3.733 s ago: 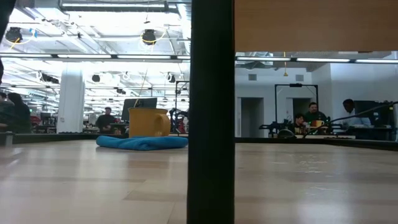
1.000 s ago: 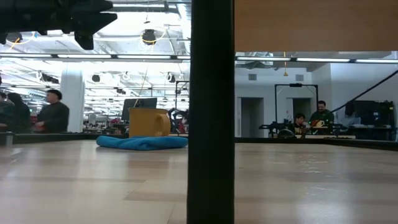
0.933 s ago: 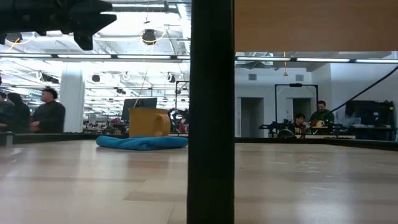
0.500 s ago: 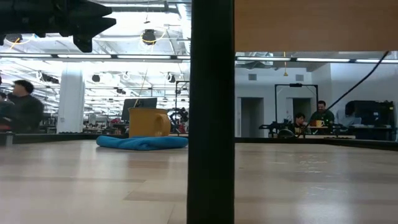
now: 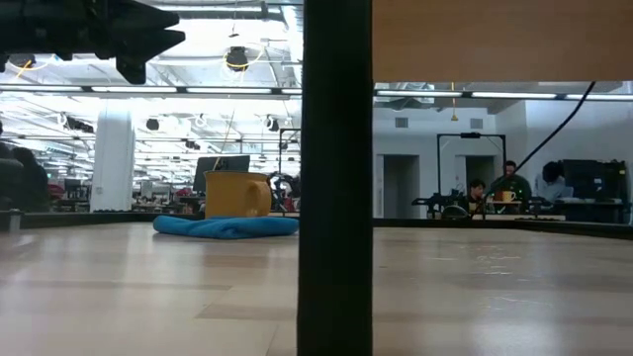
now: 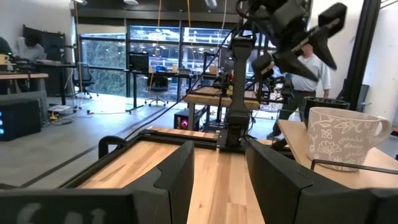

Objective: Stack small to large cups/mugs on shelf
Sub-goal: Put the gray mug on the shelf

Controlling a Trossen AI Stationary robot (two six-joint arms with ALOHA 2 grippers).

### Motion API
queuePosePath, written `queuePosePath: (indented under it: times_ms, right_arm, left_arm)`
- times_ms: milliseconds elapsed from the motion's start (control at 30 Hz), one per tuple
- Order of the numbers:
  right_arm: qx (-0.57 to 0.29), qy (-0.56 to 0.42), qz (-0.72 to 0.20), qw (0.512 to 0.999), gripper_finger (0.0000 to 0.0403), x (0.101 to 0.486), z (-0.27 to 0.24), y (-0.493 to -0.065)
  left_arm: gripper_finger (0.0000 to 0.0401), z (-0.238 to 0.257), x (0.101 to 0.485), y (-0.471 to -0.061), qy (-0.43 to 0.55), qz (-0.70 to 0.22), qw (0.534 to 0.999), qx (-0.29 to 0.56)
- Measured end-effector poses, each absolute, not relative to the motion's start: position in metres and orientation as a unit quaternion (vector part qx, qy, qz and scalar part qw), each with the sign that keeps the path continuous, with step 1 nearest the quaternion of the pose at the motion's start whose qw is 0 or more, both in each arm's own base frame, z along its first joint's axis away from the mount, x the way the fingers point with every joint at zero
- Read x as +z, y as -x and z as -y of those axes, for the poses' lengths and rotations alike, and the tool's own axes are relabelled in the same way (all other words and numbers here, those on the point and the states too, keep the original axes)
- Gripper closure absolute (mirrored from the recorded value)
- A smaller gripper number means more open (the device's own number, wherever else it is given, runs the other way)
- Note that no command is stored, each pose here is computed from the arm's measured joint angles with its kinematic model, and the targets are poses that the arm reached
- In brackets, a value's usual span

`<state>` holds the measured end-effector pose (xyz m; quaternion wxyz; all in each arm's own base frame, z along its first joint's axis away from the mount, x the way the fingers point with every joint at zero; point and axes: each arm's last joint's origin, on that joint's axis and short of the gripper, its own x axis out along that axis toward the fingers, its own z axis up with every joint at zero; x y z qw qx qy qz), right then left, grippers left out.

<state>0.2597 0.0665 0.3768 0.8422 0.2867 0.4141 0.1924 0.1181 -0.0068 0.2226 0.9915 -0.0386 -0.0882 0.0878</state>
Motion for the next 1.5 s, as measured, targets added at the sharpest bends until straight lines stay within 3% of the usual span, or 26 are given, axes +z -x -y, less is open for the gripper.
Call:
queuePosePath:
  times_ms: [233,533,767,1267,1500]
  right_arm:
    - [0.132,-0.297,-0.444,0.835,0.0221,0.367,-0.067,-0.262]
    - [0.114,-0.31,-0.465,0.821,0.0221,0.36,-0.068,-0.268]
    - [0.085,-0.273,-0.505,0.814,0.0221,0.347,-0.07,-0.272]
    - [0.072,-0.184,-0.533,0.823,0.0221,0.37,-0.076,-0.288]
    - [0.045,-0.144,-0.581,0.8,0.0221,0.374,-0.081,-0.293]
  left_arm:
    - [0.0264,0.006,0.222,-0.118,0.039,0.086,0.991,0.096]
    - [0.0264,0.006,0.22,-0.119,0.036,0.075,0.992,0.097]
    - [0.0264,0.005,0.22,-0.118,0.038,0.075,0.989,0.118]
    - [0.0264,0.005,0.22,-0.118,0.038,0.073,0.989,0.122]
    - [0.0264,0.005,0.218,-0.118,0.037,0.067,0.99,0.123]
